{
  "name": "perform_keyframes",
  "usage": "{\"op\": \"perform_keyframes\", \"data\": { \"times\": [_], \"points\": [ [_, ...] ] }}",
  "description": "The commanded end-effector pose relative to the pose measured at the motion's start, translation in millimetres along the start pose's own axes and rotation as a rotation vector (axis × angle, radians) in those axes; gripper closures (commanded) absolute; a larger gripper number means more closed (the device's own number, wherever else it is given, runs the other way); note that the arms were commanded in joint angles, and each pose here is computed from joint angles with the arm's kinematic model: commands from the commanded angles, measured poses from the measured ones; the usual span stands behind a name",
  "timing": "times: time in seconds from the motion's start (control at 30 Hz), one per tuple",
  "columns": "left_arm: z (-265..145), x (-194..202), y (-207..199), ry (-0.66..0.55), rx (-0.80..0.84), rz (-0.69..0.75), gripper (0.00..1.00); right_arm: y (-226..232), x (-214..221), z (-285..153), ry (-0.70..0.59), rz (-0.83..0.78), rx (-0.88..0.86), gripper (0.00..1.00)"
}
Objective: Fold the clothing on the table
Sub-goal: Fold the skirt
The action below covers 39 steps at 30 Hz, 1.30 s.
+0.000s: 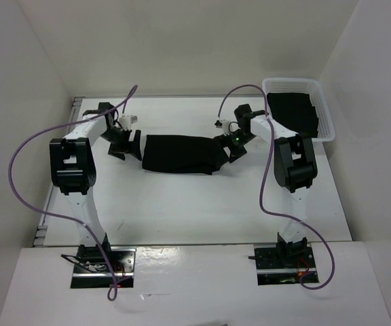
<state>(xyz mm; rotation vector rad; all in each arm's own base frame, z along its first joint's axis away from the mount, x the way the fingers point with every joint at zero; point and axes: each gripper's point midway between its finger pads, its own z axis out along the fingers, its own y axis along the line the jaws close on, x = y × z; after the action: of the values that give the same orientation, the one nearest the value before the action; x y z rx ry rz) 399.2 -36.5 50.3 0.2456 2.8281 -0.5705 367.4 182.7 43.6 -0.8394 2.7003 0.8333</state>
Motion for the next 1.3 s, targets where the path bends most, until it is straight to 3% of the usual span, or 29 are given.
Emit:
{"op": "perform_keyframes", "data": {
  "times": [0.0, 0.33, 0.77, 1.27],
  "points": [
    [1.1, -18.1, -17.1, -0.022, 0.040, 0.053, 0.09, 5.5, -12.7, -2.7, -0.036, -0.025, -0.064, 0.06],
    [12.2, -33.4, -24.7, -0.022, 0.055, 0.072, 0.13, 6.1, -22.2, -5.6, -0.056, -0.011, -0.157, 0.08],
    [38.3, -10.7, -42.8, 0.076, 0.060, 0.091, 0.17, 12.3, -30.7, 13.9, -0.045, 0.013, -0.319, 0.09],
    [33.4, -10.1, -43.3, 0.089, 0.052, 0.086, 0.21, 24.6, -31.2, 25.6, -0.037, 0.013, -0.392, 0.14]
  ]
}}
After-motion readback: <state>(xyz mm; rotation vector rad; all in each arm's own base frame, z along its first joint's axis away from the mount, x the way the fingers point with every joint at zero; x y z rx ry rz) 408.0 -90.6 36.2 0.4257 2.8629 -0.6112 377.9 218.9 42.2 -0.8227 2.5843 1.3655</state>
